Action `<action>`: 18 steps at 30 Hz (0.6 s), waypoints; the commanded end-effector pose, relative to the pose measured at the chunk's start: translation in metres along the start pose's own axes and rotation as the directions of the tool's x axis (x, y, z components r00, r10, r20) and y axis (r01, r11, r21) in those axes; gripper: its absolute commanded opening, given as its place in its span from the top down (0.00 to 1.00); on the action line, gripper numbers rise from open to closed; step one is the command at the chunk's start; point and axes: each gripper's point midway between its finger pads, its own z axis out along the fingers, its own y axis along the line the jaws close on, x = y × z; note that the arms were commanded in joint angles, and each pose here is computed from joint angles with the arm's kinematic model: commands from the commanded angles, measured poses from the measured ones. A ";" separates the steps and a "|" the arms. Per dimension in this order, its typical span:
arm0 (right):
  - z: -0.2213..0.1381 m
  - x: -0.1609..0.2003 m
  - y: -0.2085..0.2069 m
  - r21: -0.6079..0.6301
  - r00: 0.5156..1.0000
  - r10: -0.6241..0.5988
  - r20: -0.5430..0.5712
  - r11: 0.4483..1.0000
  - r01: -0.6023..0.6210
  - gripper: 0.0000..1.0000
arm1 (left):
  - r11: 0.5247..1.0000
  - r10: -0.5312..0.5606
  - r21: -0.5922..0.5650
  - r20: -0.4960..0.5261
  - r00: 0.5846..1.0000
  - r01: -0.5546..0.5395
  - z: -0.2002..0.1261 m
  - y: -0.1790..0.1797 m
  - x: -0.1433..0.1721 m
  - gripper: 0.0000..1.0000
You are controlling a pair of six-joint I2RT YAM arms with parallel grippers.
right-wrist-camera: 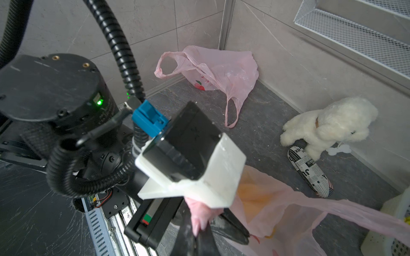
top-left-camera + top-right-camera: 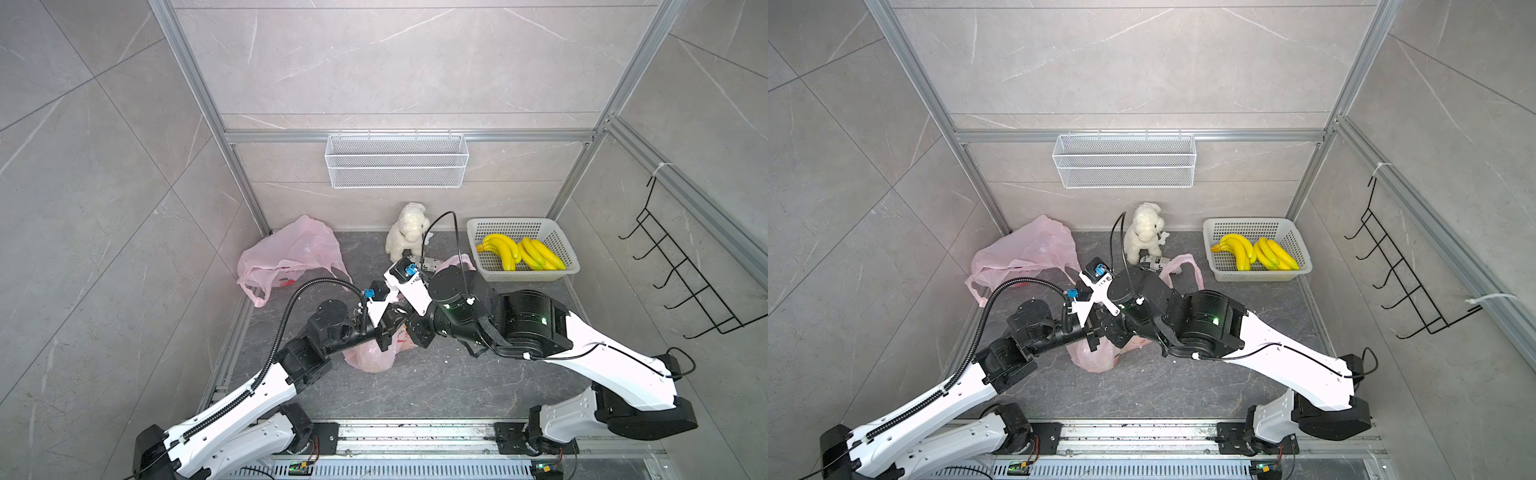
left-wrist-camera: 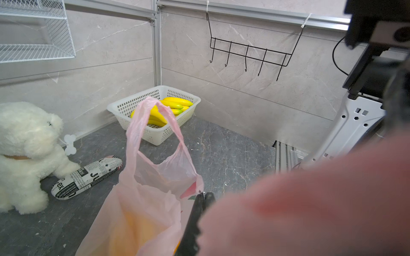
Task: Place the banana into a plastic bag & tie a knot
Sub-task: Adjust the plastic bag at the center of the board.
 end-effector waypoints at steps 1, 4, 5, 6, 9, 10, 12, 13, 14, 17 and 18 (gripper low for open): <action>-0.017 -0.011 -0.014 0.030 0.996 0.054 0.075 0.998 -0.057 0.86 | 0.999 -0.002 -0.054 0.044 0.999 0.005 -0.007 0.007 -0.009 1.00; -0.025 -0.003 -0.032 0.065 0.994 0.069 0.080 0.995 -0.074 0.66 | 0.996 -0.009 -0.090 0.042 0.999 0.013 -0.011 0.013 -0.004 1.00; -0.029 0.002 -0.046 0.095 0.993 0.087 0.079 0.991 -0.094 0.62 | 0.995 -0.013 -0.102 0.039 0.999 0.017 -0.013 0.015 -0.003 1.00; -0.032 0.007 -0.060 0.122 0.991 0.107 0.080 0.986 -0.117 0.60 | 0.994 -0.016 -0.108 0.036 0.999 0.020 -0.014 0.016 -0.001 1.00; -0.035 0.033 -0.103 0.207 0.987 0.154 0.052 0.965 -0.161 0.52 | 0.993 -0.028 -0.116 0.035 0.999 0.032 -0.017 0.019 0.003 1.00; -0.036 0.041 -0.117 0.235 0.985 0.170 0.044 0.956 -0.175 0.48 | 0.993 -0.029 -0.117 0.036 0.999 0.033 -0.017 0.019 0.004 1.00; -0.031 0.063 -0.144 0.291 0.977 0.212 0.004 0.935 -0.204 0.46 | 0.992 -0.032 -0.119 0.035 0.999 0.036 -0.018 0.019 0.005 1.00; -0.028 0.073 -0.156 0.308 0.970 0.241 -0.016 0.925 -0.224 0.46 | 0.992 -0.032 -0.118 0.036 0.999 0.036 -0.019 0.019 0.004 1.00; -0.026 0.084 -0.169 0.326 0.961 0.275 -0.031 0.912 -0.251 0.45 | 0.992 -0.032 -0.118 0.037 0.999 0.036 -0.020 0.018 0.004 1.00; -0.021 0.118 -0.210 0.386 0.916 0.397 -0.063 0.856 -0.344 0.44 | 0.992 -0.031 -0.124 0.038 0.999 0.036 -0.022 0.019 0.003 1.00; -0.019 0.127 -0.217 0.389 0.900 0.431 -0.069 0.842 -0.373 0.42 | 0.992 -0.029 -0.126 0.038 0.999 0.034 -0.023 0.019 0.002 1.00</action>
